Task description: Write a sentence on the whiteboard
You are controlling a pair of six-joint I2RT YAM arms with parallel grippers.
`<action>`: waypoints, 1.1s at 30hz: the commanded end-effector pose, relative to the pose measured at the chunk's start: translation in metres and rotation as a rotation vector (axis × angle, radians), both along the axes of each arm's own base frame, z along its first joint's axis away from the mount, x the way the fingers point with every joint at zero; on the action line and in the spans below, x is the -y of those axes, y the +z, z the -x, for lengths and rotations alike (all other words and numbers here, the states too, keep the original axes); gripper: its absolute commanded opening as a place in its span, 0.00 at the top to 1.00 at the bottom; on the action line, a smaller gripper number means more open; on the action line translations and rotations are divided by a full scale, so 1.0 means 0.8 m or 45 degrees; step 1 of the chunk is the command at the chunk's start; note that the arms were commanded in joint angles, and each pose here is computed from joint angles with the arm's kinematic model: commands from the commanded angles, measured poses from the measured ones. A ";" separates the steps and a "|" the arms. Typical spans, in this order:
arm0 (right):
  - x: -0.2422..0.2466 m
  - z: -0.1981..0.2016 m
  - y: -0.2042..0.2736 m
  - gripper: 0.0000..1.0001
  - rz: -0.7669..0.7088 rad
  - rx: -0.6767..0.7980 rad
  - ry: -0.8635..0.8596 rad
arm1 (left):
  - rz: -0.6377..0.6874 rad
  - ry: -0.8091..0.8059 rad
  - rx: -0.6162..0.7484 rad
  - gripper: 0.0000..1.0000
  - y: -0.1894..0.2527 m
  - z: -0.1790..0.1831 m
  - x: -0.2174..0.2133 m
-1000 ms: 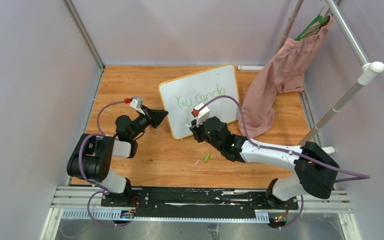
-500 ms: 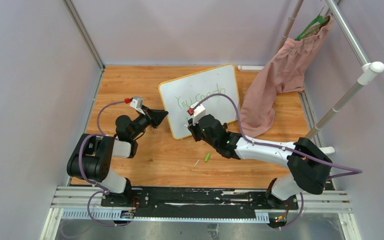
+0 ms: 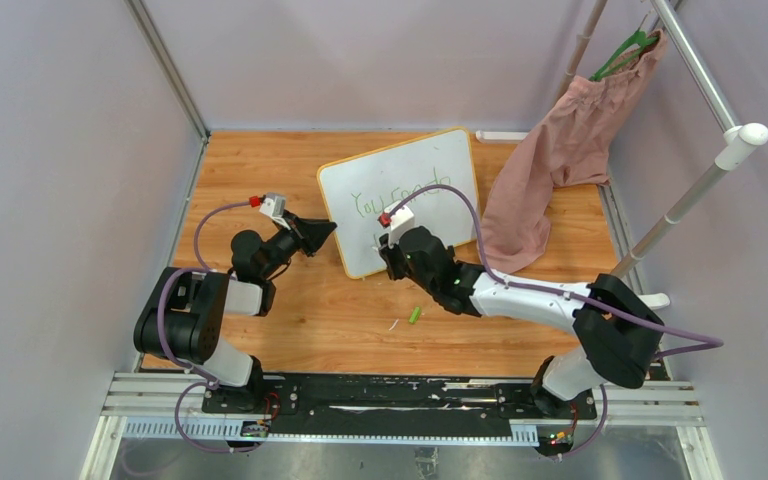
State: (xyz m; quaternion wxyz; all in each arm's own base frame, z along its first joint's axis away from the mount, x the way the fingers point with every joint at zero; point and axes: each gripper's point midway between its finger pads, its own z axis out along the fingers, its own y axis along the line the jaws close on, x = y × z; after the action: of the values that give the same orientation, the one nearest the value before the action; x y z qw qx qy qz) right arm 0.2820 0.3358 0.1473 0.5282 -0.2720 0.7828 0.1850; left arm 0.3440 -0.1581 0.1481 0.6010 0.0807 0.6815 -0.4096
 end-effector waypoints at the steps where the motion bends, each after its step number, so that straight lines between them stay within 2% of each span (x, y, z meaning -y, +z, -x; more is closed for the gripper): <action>1: 0.004 -0.014 0.006 1.00 -0.036 0.011 -0.054 | -0.052 -0.015 -0.013 1.00 -0.010 0.000 0.005; 33: 0.038 -0.026 0.011 1.00 -0.056 0.007 -0.130 | -0.054 -0.013 -0.015 1.00 -0.011 0.000 0.005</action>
State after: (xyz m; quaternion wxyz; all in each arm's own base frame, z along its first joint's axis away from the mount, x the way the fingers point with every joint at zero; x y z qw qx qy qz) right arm 0.2965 0.3180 0.1482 0.5308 -0.2430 0.7915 0.1812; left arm 0.3439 -0.1581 0.1472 0.5996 0.0801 0.6829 -0.4095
